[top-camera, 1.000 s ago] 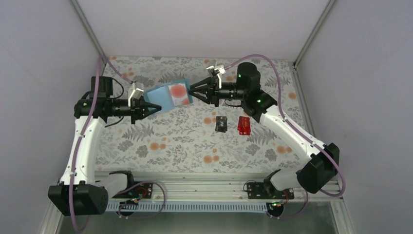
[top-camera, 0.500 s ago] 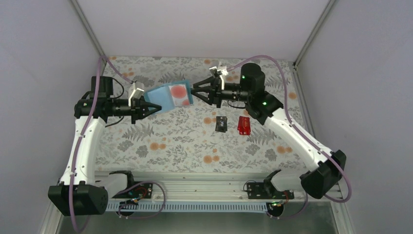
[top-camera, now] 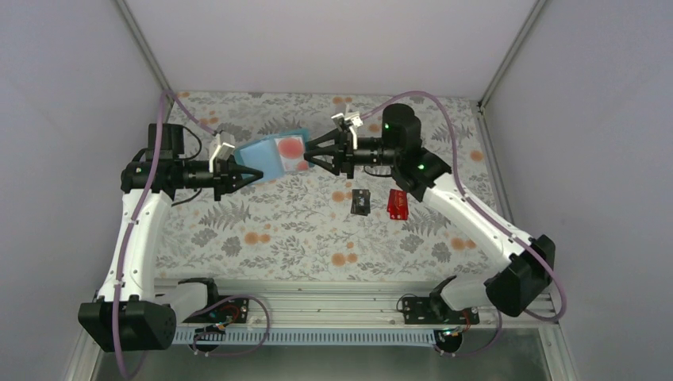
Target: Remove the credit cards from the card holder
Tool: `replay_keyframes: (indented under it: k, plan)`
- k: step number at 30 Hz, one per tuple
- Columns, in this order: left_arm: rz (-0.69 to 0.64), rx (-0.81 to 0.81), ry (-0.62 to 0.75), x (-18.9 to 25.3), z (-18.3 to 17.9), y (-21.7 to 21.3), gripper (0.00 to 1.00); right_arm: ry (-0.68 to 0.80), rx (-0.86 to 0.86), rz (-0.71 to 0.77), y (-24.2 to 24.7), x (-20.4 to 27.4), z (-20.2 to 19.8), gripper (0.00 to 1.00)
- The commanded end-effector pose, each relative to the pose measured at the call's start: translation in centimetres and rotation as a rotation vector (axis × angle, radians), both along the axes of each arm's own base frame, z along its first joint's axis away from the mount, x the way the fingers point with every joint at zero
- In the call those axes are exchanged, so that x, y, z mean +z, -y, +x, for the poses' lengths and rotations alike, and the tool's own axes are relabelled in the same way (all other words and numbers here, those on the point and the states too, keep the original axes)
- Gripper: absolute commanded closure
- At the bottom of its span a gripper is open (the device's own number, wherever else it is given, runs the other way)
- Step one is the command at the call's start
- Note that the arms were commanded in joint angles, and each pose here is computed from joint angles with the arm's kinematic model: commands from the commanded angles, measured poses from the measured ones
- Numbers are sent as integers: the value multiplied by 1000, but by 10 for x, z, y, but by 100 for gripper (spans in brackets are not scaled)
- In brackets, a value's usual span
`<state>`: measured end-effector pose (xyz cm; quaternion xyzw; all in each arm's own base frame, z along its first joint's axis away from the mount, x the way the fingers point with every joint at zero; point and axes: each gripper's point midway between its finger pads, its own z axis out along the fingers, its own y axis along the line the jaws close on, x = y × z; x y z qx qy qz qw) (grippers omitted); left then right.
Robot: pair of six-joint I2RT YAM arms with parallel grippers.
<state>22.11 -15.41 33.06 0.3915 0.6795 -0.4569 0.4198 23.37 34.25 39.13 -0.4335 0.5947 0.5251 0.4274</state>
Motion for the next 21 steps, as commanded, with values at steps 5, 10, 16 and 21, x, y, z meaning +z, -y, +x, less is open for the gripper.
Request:
replay_keyframes:
  k: [5, 10, 16, 21]
  plan:
    - [-18, -27, 70, 13, -7, 2, 98, -30, 38, -13, -17, -9, -1, 70]
    - [-17, -28, 74, 13, -8, 2, 98, -41, 61, -26, -27, -14, -2, 75]
    - [-9, -16, 70, 12, -5, 1, 97, 2, 225, 9, -33, -3, -35, 73]
    - [-11, -15, 65, 11, -4, 1, 98, 6, 270, -8, -52, -4, -49, 67]
